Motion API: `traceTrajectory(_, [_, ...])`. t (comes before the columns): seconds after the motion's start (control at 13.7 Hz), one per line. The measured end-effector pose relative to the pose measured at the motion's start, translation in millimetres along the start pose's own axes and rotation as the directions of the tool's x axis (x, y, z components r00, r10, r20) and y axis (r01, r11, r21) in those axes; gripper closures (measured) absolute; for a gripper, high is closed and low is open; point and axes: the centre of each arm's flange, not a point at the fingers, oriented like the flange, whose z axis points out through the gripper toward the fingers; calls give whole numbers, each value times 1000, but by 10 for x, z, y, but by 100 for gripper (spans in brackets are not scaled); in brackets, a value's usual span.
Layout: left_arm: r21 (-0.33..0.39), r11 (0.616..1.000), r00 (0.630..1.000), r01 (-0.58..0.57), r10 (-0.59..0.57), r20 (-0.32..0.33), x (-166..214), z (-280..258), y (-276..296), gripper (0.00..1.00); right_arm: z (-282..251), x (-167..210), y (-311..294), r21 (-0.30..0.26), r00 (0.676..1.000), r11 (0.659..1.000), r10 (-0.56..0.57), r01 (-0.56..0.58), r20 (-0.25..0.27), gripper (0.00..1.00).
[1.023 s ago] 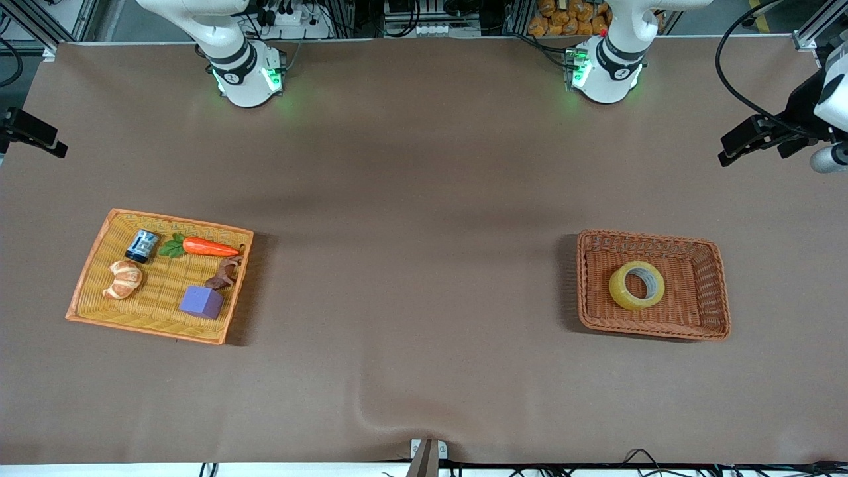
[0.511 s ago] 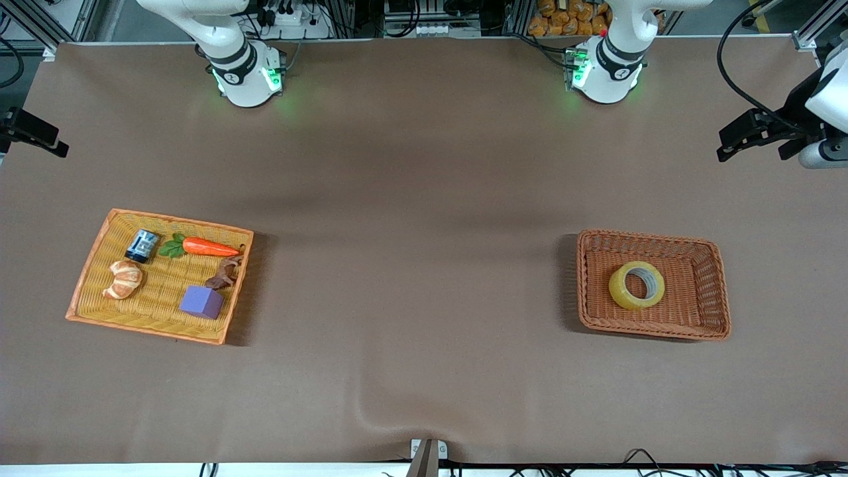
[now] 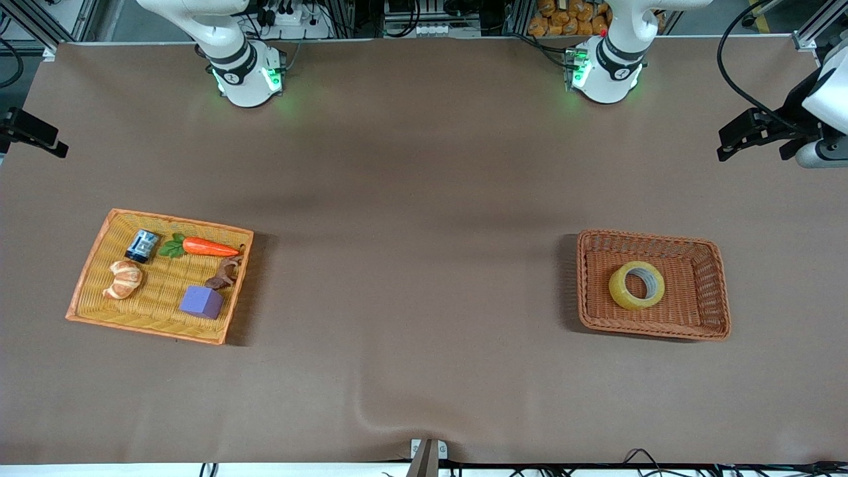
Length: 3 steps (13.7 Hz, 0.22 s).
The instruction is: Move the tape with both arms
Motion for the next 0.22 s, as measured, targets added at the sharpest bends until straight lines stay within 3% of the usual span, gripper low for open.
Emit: traceTrajectory(0.22, [0, 1000, 1000, 0, 0, 0, 0, 0, 0, 0, -7, 2, 11, 0, 1000, 1000, -3, 3, -4, 0])
